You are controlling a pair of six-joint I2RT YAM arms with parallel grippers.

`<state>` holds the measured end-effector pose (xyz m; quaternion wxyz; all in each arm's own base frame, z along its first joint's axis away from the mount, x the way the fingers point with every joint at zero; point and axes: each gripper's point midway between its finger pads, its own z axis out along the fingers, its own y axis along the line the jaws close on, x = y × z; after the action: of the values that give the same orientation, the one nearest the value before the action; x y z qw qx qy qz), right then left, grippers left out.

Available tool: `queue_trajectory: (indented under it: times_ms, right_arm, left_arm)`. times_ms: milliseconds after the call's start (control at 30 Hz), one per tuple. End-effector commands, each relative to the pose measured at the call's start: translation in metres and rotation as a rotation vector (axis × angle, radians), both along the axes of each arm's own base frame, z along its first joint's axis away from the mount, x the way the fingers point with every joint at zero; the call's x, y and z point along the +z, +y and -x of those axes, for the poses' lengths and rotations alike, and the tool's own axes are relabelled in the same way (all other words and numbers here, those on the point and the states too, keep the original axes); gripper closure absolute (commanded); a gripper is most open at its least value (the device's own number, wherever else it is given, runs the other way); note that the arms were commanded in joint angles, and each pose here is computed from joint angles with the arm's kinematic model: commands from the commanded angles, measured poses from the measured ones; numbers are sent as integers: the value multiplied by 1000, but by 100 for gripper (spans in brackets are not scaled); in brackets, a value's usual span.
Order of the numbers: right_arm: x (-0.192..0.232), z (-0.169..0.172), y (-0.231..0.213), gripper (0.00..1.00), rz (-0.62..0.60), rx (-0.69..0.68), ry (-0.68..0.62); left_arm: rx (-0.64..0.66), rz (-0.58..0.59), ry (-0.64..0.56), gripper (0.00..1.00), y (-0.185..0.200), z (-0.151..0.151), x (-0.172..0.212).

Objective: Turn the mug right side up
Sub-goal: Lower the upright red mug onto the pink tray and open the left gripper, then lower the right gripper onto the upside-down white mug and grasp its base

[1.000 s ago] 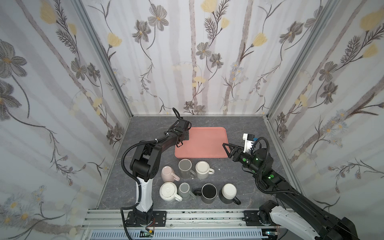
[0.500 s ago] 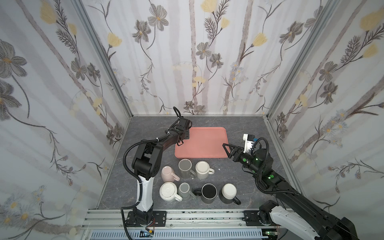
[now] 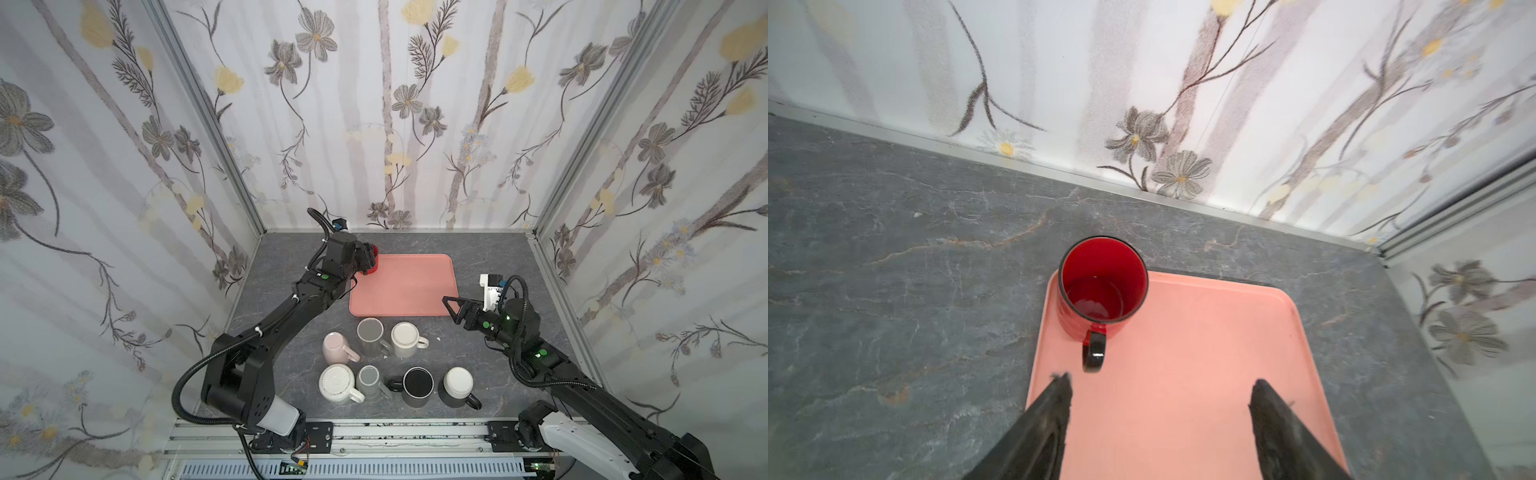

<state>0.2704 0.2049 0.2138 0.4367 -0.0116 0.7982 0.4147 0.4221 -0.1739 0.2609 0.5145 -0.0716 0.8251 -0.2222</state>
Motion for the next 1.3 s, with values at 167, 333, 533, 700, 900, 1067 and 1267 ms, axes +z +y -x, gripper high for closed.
queue_trajectory:
  times_ms: [167, 333, 533, 700, 900, 1067, 1267]
  right_arm:
    - [-71, 34, 37, 21, 388, 203, 96]
    - [-79, 43, 63, 0, 468, 321, 61]
    - [-99, 48, 76, 0, 618, 401, 66]
    - [-115, 53, 77, 1, 655, 445, 95]
    - [-130, 59, 81, 5, 675, 502, 116]
    - [-130, 54, 90, 13, 682, 526, 115]
    - [-133, 55, 87, 35, 692, 524, 126]
  left_arm:
    - [-84, 342, -281, 0, 19, 90, 74]
    - [-124, 424, -343, 0, 28, 126, 82]
    - [-141, 462, -354, 0, 34, 146, 68]
    - [-144, 450, -313, 0, 33, 148, 49]
    - [-135, 437, -298, 0, 35, 149, 39]
    - [-126, 418, -292, 0, 36, 147, 36]
    - [-134, 417, -288, 0, 35, 148, 34]
